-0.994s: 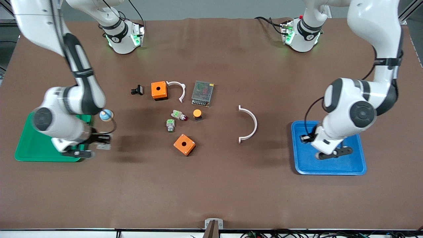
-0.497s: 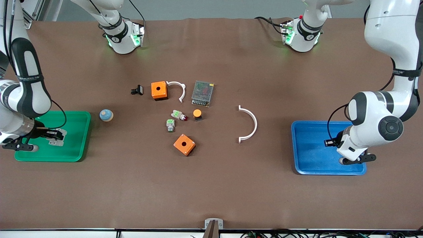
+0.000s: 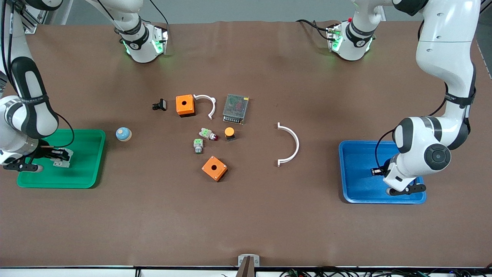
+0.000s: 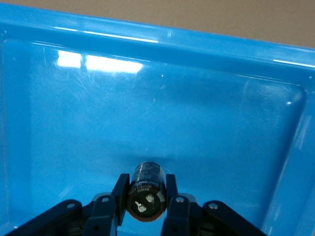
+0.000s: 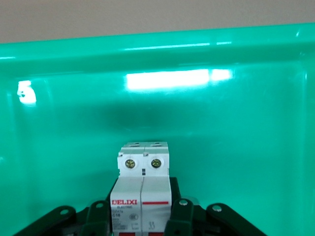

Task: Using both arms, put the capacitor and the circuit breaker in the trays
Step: 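Lower the capacitor into the blue tray while the right gripper lowers the breaker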

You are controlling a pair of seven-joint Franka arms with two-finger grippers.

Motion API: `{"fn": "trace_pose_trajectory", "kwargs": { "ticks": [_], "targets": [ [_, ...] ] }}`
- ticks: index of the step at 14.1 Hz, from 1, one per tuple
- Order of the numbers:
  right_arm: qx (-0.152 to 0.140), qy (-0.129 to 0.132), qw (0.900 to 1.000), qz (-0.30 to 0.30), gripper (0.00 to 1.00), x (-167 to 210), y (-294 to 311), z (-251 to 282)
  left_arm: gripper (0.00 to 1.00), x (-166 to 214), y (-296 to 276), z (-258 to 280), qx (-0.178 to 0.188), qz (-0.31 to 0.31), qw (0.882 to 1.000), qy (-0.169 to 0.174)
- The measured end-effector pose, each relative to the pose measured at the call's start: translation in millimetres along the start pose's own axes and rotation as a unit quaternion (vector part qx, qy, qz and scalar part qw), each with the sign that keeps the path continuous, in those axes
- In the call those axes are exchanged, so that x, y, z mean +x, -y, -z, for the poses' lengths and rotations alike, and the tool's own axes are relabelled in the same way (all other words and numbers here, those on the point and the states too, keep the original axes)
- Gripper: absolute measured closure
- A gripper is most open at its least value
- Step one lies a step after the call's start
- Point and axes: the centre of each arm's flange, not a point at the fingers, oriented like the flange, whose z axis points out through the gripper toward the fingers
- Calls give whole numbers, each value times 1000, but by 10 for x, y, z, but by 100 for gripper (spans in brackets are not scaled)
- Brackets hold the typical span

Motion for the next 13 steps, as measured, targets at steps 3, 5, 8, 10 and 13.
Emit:
{"fn": "trace_pose_trajectory", "kwargs": {
  "ticks": [3,5,8,10,13],
  "targets": [
    [0,2,1000,-4,60,-24,-50,-70,66,-6,30,-61,0,2,1000,4],
    [1,3,1000,-3,53,-27,-50,-77,66,-8,39,-70,0,3,1000,5],
    [5,4,1000,13,26,42,-7,-19,61,-6,36,-69,0,3,1000,3],
    [16,18,999,25,5,201,36,196,42,22,27,34,-2,2,1000,-7],
    [26,41,997,53,0,575,201,875,11,-32,129,711,-2,-4,1000,-12]
  ]
}}
